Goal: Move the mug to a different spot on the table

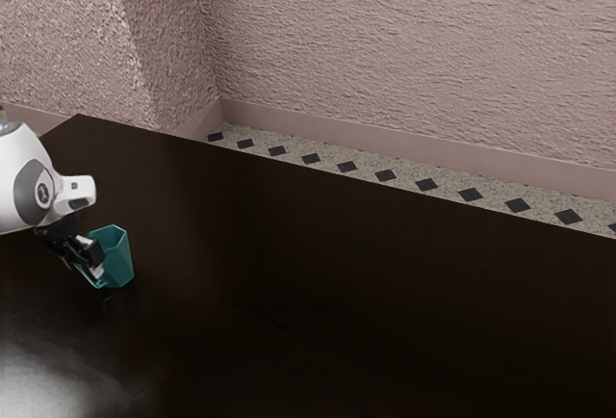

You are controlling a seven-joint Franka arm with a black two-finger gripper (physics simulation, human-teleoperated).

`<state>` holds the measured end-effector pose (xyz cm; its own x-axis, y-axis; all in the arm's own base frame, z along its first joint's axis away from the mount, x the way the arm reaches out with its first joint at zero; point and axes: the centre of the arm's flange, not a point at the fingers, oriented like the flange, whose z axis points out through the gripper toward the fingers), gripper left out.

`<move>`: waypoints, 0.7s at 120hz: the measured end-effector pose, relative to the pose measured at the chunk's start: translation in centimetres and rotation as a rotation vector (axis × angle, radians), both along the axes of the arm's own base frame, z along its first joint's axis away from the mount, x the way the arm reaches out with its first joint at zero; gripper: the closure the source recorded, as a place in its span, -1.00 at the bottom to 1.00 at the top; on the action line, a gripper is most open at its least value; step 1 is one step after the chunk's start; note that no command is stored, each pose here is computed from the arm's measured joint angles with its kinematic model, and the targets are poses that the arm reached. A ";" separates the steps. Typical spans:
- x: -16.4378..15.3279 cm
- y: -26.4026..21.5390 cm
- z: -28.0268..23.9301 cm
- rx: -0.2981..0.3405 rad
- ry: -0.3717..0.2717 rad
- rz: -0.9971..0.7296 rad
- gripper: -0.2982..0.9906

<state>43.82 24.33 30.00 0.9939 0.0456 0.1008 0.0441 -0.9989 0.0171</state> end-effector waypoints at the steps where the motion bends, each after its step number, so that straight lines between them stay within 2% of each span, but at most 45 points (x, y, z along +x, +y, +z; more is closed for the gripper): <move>1: 0.0 0.0 0.0 0.001 0.001 -0.001 -0.16; 19: -0.2 0.9 -0.8 -0.003 0.001 0.011 -0.05; 63: -0.2 0.8 -1.2 -0.055 -0.046 0.020 0.25; 84: -0.3 0.8 -1.4 -0.057 -0.059 0.017 0.36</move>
